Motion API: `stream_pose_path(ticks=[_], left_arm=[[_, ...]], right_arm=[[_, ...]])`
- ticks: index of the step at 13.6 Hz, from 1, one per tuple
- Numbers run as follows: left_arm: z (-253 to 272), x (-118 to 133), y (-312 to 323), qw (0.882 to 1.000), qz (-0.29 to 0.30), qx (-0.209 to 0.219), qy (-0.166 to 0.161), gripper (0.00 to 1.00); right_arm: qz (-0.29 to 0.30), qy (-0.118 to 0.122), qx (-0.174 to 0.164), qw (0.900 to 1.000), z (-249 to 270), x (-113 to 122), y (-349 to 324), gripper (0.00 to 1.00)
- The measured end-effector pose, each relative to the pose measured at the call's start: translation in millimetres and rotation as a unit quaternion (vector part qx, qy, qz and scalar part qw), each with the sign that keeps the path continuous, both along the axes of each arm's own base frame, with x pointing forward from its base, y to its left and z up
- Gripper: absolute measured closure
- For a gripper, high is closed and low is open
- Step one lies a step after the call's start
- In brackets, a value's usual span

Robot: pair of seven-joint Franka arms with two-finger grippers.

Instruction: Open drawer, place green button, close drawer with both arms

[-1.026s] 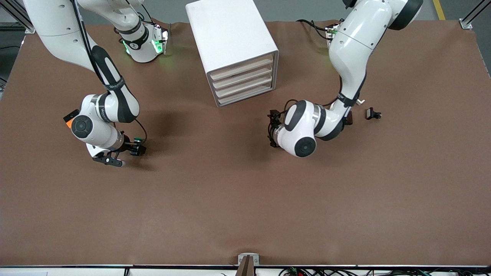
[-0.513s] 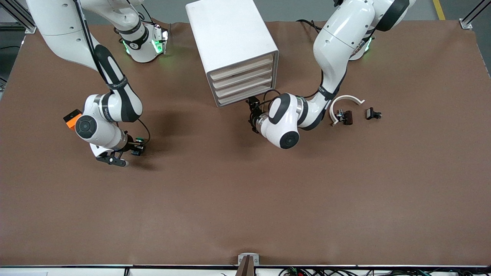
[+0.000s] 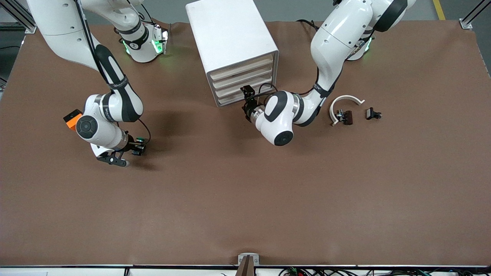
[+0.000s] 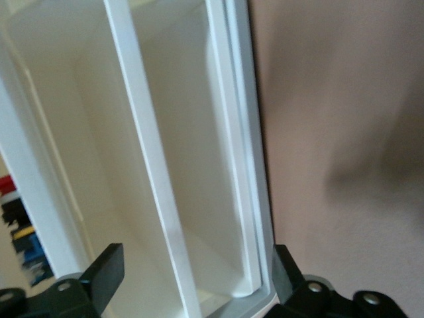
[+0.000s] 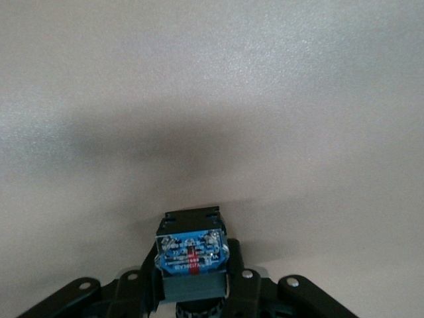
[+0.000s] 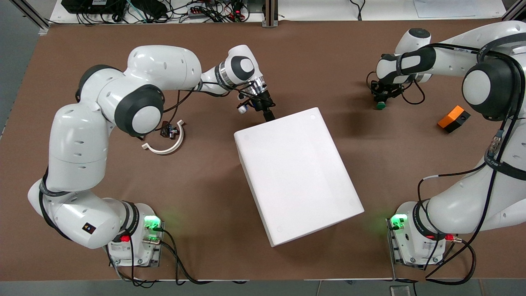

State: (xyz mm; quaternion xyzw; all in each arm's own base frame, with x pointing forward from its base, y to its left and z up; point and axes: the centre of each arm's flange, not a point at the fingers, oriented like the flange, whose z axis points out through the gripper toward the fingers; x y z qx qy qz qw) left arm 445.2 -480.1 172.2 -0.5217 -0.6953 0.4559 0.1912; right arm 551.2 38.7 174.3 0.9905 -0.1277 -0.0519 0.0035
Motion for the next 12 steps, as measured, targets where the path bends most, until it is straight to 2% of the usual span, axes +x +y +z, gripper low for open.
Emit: stream_pose_path(ticks=[4,5,6,7,8,9,10,11,12], left_arm=[[-4.6,-13.8,-8.2,1.000,-0.008,-0.008,0.026,0.07],[-6.5,-18.4,-10.2,0.999,-0.013,-0.009,0.033,0.15],[-7.7,-23.3,-12.3,0.999,-0.019,-0.010,0.041,0.16],[-8.5,-25.1,-12.6,0.999,-0.022,-0.010,0.046,0.22],[-9.2,-26.1,-11.6,0.998,-0.025,-0.010,0.051,0.34],[-10.8,-28.8,-11.7,0.998,-0.028,-0.009,0.057,0.42],[-12.9,-31.0,-12.5,0.998,-0.027,-0.008,0.063,0.42],[-14.9,-33.1,-13.4,0.997,-0.025,-0.004,0.069,0.48],[-17.0,-33.9,-13.4,0.997,-0.021,0.002,0.075,0.48]], right_arm=[[-0.003,-0.001,0.000,1.000,0.8,0.7,4.0,0.59],[-0.004,-0.002,-0.001,1.000,1.1,1.0,5.2,0.59],[-0.005,-0.002,-0.001,1.000,1.4,1.3,6.1,0.59],[-0.006,-0.002,-0.001,1.000,1.8,1.6,6.9,0.59],[-0.006,-0.003,-0.001,1.000,2.3,2.1,7.5,0.59],[-0.005,-0.005,-0.001,1.000,3.4,3.3,7.9,0.59],[-0.005,-0.004,0.000,1.000,5.5,5.1,8.2,0.59],[-0.006,0.005,0.000,1.000,9.7,7.2,9.0,0.59],[-0.009,0.024,0.000,1.000,17.9,11.2,10.6,0.59]])
